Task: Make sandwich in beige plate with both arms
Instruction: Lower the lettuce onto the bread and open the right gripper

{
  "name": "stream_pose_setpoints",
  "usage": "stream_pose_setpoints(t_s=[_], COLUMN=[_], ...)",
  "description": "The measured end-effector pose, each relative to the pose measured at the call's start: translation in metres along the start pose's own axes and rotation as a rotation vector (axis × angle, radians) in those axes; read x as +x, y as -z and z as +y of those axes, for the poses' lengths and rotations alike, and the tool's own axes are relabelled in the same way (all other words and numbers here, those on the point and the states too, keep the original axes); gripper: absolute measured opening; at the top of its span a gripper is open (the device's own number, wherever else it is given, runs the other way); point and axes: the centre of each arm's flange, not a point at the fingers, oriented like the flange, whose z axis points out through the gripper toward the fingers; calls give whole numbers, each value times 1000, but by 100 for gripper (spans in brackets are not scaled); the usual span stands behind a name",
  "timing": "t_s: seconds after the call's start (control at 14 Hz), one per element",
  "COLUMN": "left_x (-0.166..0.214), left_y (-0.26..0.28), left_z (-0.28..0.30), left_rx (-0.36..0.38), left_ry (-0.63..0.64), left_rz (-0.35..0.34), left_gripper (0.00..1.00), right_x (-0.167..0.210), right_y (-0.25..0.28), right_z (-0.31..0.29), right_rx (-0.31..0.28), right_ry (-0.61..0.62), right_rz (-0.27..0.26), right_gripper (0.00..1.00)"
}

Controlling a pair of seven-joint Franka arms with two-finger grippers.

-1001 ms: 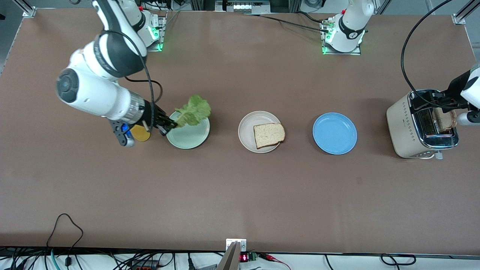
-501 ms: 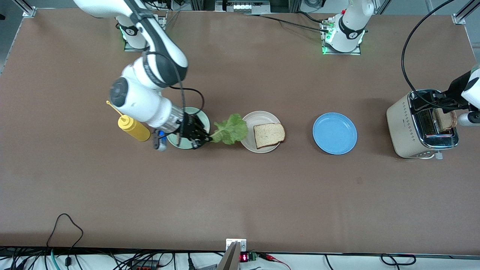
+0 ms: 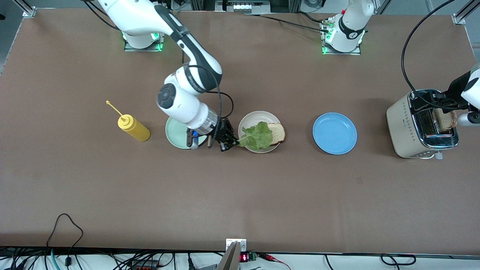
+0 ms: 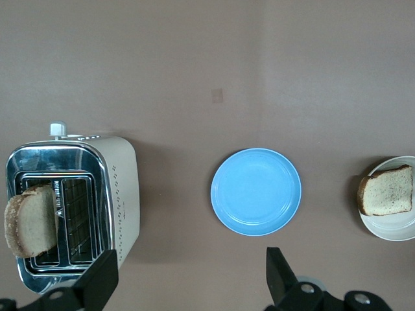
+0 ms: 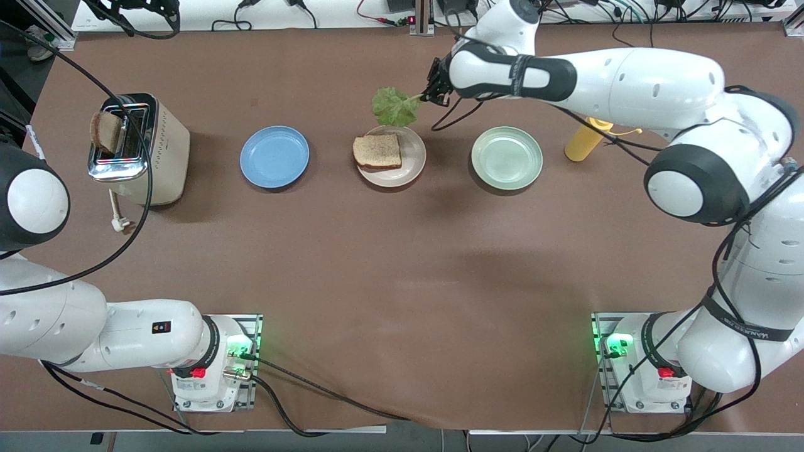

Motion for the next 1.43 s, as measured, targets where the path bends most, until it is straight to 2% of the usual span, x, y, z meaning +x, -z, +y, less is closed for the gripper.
stream_pose_setpoints(t_s=[0.29, 0.57, 0.93, 1.0, 1.07, 1.43], left_x=[0, 0, 0, 0, 0, 0], left_y=[0, -1, -1, -1, -1, -1], left_z=[-2, -2, -2, -2, -2, -2], left_rx=[0, 0, 0, 0, 0, 0], left_ry=[3, 3, 4, 4, 4, 4], left_rz=[0, 0, -1, -1, -1, -1], left_gripper=[100, 100, 100, 100, 100, 100], right_x=[-12, -6, 0, 0, 0, -4], right_y=[-48, -93, -116, -116, -115, -109], right_z=[19, 39, 50, 50, 49, 42], right_rx=[10, 20, 24, 25, 27, 47], right_ry=[9, 2, 3, 3, 5, 47], right_rz=[-5, 6, 14, 14, 13, 21], right_gripper=[4, 4, 7, 13, 26, 76])
